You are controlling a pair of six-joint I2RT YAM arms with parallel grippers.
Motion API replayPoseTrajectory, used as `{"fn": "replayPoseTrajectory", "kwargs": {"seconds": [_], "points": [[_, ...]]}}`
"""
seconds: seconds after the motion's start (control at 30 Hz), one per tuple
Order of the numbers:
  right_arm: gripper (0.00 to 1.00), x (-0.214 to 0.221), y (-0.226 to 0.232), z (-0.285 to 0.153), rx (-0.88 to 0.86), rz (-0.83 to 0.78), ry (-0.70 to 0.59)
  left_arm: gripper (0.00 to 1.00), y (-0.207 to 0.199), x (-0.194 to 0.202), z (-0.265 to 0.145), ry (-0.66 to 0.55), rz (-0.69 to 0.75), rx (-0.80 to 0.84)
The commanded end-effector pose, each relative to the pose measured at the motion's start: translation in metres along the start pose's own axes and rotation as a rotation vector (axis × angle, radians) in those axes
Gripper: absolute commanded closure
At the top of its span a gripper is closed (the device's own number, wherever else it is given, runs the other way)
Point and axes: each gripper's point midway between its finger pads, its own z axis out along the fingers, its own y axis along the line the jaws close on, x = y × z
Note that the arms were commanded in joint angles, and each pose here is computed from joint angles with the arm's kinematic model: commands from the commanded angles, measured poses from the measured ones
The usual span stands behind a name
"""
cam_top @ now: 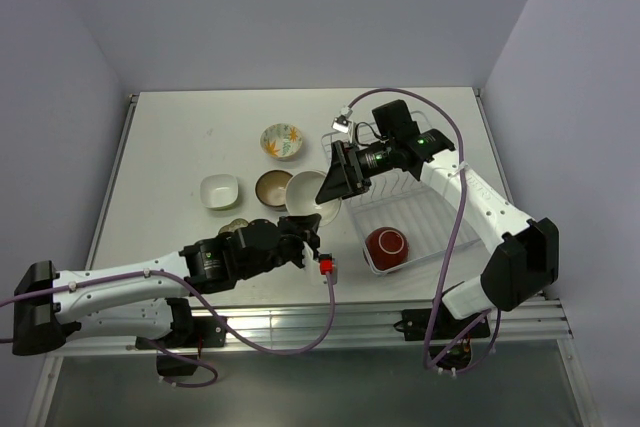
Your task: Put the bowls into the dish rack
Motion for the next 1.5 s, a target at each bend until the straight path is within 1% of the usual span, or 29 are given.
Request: {"fn": "replayPoseTrajectory", "kwargs": {"seconds": [0.0,0.03,0.13,0.17,0.23,0.33,0.5,0.83,1.0,1.17,1.33,1.37,1.47], "points": [[0.97,-0.004,0.025,-0.009,-0.104,-0.065,-0.011,0.89,0.038,-0.031,-0.009,-0.109,-0.02,-0.116],[1.0,-0.004,0.025,-0.009,-0.108,-0.065,-0.01,0.86,0.038,-0.03,-0.009,-0.108,-0.02,-0.115],[1.0,-0.006,0.025,-0.012,-0.107,-0.079,-0.019,0.75,0.033,-0.028,-0.009,-0.101,-0.016,-0.101],[1.0,-0.007,0.026,-0.014,-0.106,-0.084,-0.026,0.71,0.031,-0.027,-0.009,-0.098,-0.014,-0.098],[1.0,-0.009,0.027,-0.017,-0.103,-0.099,-0.037,0.67,0.03,-0.026,-0.009,-0.094,-0.012,-0.095],[1.0,-0.013,0.027,-0.021,-0.089,-0.117,-0.06,0.66,0.029,-0.025,-0.009,-0.094,-0.012,-0.091],[1.0,-0.017,0.022,-0.027,-0.06,-0.137,-0.08,0.59,0.028,-0.024,-0.008,-0.09,-0.015,-0.09],[1.0,-0.017,0.022,-0.032,-0.054,-0.147,-0.089,0.6,0.022,-0.023,-0.006,-0.089,-0.006,-0.07],[1.0,-0.014,0.021,-0.033,-0.044,-0.153,-0.085,0.62,0.012,-0.021,-0.002,-0.08,0.006,-0.026],[1.0,-0.013,0.025,-0.033,-0.035,-0.17,-0.08,0.58,0.003,-0.017,0.002,-0.066,0.029,0.01],[1.0,-0.009,0.024,-0.031,-0.013,-0.179,-0.07,0.57,-0.005,-0.01,0.004,-0.04,0.053,0.04],[1.0,-0.008,0.024,-0.03,-0.01,-0.188,-0.067,0.57,-0.004,-0.01,0.004,-0.038,0.054,0.038],[1.0,-0.003,0.027,-0.027,-0.005,-0.213,-0.057,0.68,-0.006,-0.008,0.006,-0.025,0.061,0.044]]}}
